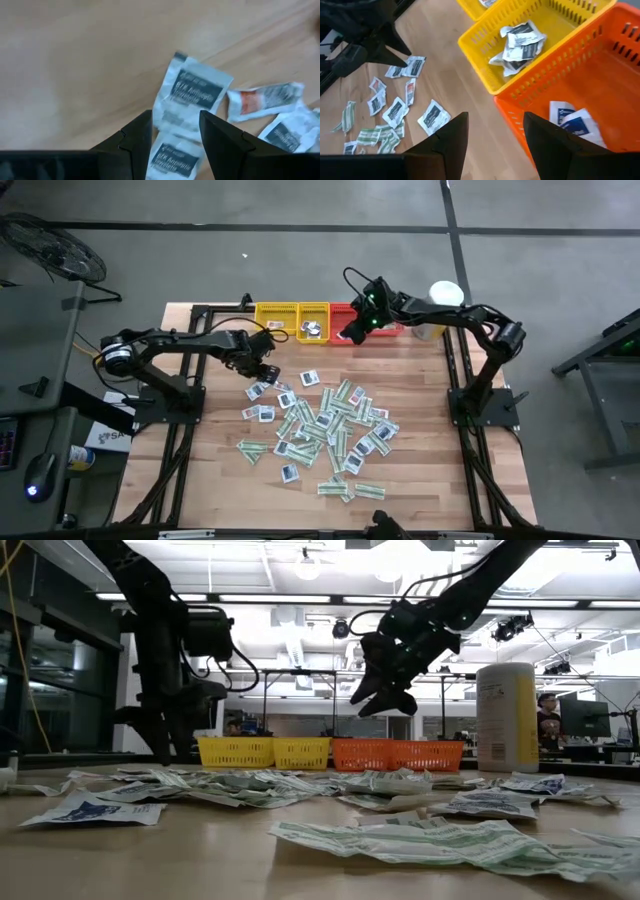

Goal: Pick & Place First Aid Supplies
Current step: Put the gray packet into the right yellow bin

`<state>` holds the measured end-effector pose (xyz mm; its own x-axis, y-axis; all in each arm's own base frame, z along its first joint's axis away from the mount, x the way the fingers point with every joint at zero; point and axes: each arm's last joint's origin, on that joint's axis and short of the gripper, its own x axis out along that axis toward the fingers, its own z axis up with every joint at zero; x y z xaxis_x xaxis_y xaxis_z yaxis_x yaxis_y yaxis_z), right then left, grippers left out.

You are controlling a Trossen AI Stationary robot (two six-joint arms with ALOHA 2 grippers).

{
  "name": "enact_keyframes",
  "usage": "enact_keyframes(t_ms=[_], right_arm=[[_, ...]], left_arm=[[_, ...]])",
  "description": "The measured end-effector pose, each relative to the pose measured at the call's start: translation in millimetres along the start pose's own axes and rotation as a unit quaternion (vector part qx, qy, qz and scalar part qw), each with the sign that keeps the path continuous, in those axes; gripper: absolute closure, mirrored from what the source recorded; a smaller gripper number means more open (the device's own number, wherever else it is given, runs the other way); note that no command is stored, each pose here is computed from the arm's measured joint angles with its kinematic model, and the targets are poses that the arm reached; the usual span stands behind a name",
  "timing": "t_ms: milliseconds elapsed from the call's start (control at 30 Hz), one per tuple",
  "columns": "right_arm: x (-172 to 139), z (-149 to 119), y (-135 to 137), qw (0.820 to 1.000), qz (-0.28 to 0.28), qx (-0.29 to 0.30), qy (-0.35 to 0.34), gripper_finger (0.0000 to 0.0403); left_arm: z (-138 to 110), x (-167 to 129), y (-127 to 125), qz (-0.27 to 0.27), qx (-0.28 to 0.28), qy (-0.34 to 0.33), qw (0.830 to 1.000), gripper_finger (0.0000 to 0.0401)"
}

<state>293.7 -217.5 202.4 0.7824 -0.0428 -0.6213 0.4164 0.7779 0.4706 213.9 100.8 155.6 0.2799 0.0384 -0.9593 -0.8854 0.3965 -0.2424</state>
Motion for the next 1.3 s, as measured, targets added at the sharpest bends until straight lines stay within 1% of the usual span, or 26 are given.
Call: enact_keyframes(t_ms=[233, 333, 467, 700, 800, 1300], right_arm=[[2.8, -1.5, 6.0, 1.0, 0.005, 0.001, 0.004, 0.0227], [3.0, -1.7, 6.4, 1.0, 0.006, 0.003, 0.004, 0.023], [3.0, -1.7, 6.4, 1.0, 0.006, 0.007, 0.004, 0.023], [3.0, -1.7, 6.4, 1.0, 0.006, 0.011, 0.005, 0.0231], [3.0, -1.7, 6.4, 1.0, 0.006, 0.01, 0.005, 0.0233], [3.0, -2.0, 6.4, 1.0, 0.005, 0.011, 0.006, 0.0234]], left_arm=[[-0.7, 0.0, 1.2, 0.009, -0.001, 0.001, 1.0, 0.024], [-2.3, -0.1, 3.2, 0.023, -0.002, 0.006, 1.0, 0.024], [-2.8, -0.1, 3.7, 0.025, -0.003, 0.009, 1.0, 0.024], [-12.0, 12.9, 11.5, -0.005, -0.021, 0.016, 1.0, 0.024], [-14.6, 15.8, 14.1, -0.004, -0.028, 0.017, 0.999, 0.024], [-11.6, 17.1, 10.9, -0.029, -0.045, 0.007, 0.999, 0.024]])
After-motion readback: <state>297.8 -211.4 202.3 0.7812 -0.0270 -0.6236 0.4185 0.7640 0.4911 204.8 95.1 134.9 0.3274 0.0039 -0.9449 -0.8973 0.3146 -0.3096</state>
